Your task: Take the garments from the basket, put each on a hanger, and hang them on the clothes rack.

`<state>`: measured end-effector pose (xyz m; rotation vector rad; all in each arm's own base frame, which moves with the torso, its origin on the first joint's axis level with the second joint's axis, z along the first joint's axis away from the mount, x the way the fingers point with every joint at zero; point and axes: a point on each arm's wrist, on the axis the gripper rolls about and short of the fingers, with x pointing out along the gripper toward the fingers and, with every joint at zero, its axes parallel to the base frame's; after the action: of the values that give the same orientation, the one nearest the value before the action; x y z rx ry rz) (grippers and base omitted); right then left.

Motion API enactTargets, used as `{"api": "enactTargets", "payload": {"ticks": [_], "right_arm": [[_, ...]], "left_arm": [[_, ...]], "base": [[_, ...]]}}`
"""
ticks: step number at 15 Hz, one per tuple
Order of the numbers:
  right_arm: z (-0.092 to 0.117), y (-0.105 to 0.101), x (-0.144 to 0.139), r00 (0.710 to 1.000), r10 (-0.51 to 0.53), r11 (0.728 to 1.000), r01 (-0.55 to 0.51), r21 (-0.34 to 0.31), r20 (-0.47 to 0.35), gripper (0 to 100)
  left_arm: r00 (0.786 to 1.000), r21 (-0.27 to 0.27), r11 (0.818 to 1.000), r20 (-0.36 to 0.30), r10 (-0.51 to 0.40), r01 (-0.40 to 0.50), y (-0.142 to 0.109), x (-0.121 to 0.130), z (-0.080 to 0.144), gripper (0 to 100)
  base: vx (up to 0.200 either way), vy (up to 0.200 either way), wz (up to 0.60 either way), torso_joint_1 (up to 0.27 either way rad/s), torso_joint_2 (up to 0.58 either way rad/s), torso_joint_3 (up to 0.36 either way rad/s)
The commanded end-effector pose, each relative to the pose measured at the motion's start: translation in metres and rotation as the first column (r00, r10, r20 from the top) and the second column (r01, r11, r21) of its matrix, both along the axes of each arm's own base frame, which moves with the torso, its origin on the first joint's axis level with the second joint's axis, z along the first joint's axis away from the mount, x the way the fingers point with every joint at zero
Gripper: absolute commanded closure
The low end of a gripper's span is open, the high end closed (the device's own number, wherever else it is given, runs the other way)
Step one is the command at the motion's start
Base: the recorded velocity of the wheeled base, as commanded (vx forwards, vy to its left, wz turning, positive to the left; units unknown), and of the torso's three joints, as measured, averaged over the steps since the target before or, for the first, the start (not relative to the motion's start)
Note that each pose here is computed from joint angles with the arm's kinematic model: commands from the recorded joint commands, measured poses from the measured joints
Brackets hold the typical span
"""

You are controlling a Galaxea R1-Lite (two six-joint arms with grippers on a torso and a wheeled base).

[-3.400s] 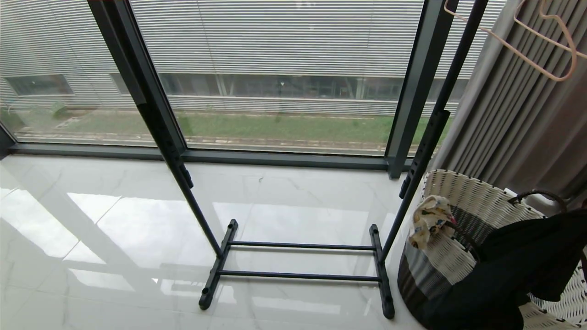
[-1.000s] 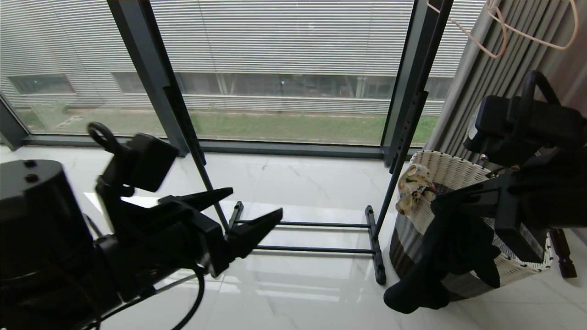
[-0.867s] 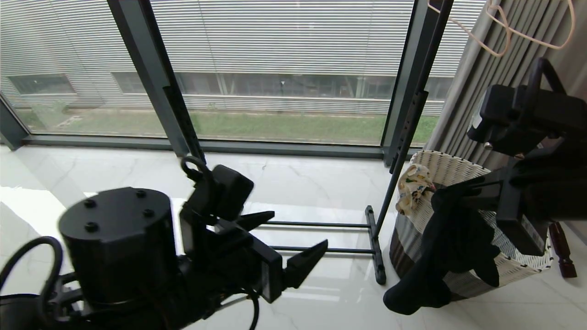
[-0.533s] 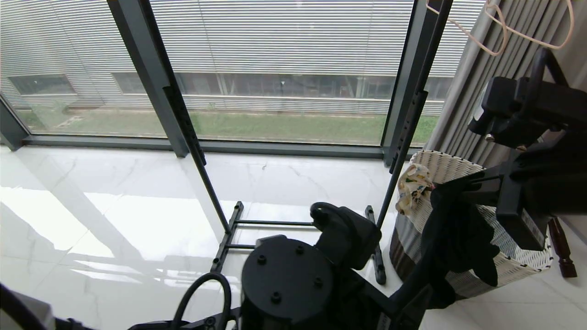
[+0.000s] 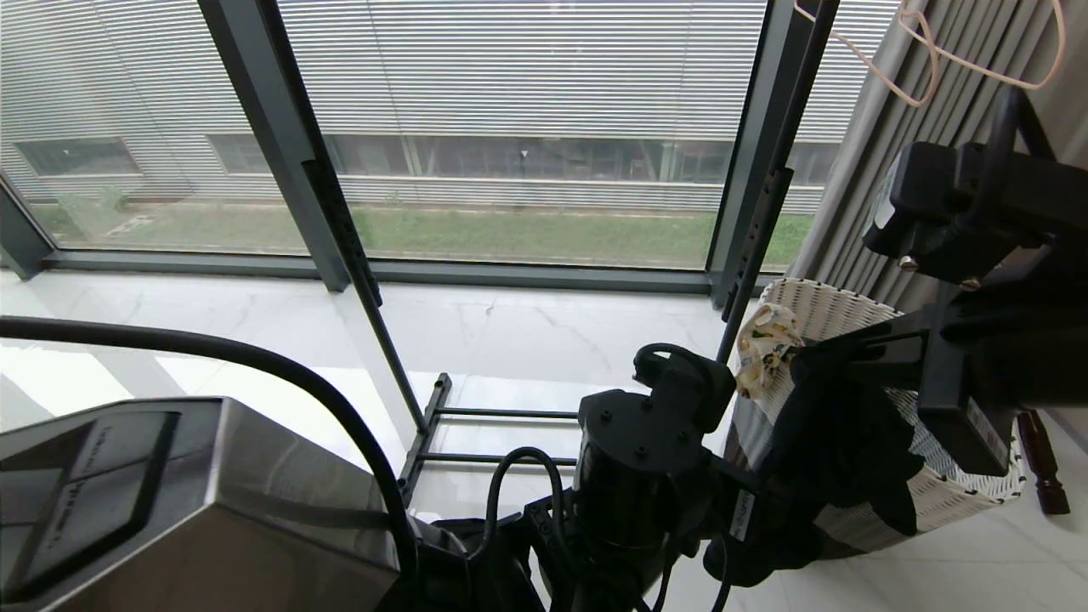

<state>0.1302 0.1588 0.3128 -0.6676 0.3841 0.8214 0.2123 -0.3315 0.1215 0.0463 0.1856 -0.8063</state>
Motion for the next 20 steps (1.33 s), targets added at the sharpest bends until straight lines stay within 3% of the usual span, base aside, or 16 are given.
{"api": "enactTargets", "payload": {"ticks": [1,6,10,14,17,20], "right_arm": [[-0.001,0.002,-0.001,1.000,0.009,1.000,-0.009,-0.002,-0.001,100],[-0.001,0.001,-0.001,1.000,0.005,1.000,-0.005,0.000,-0.003,100],[-0.001,-0.001,0.002,1.000,-0.013,1.000,0.013,0.000,-0.003,100],[-0.001,-0.001,0.003,1.000,-0.013,1.000,0.013,0.000,-0.003,100],[0.000,-0.001,0.002,1.000,-0.012,1.000,0.012,0.002,-0.003,100],[0.000,0.001,0.000,1.000,0.004,1.000,-0.004,0.002,-0.001,100]], "left_arm": [[1.000,0.052,0.999,-0.008,0.010,-0.010,-0.002,0.008,-0.018,0],[1.000,0.129,0.992,0.028,-0.009,0.005,0.002,0.005,-0.027,0],[0.998,0.089,0.996,0.060,0.012,-0.017,0.011,0.009,-0.007,0],[0.988,-0.030,0.999,0.152,0.025,-0.021,0.014,0.011,0.012,0],[0.989,-0.015,0.999,0.144,0.032,-0.030,0.018,0.013,0.007,0],[0.994,0.033,0.999,0.111,-0.001,-0.002,0.012,0.013,-0.014,0]], "base": [[0.000,0.000,0.00,0.000,0.00,0.000],[0.000,0.000,0.00,0.000,0.00,0.000],[0.000,0.000,0.00,0.000,0.00,0.000],[0.000,0.000,0.00,0.000,0.00,0.000],[0.000,0.000,0.00,0.000,0.00,0.000],[0.000,0.000,0.00,0.000,0.00,0.000]]}}
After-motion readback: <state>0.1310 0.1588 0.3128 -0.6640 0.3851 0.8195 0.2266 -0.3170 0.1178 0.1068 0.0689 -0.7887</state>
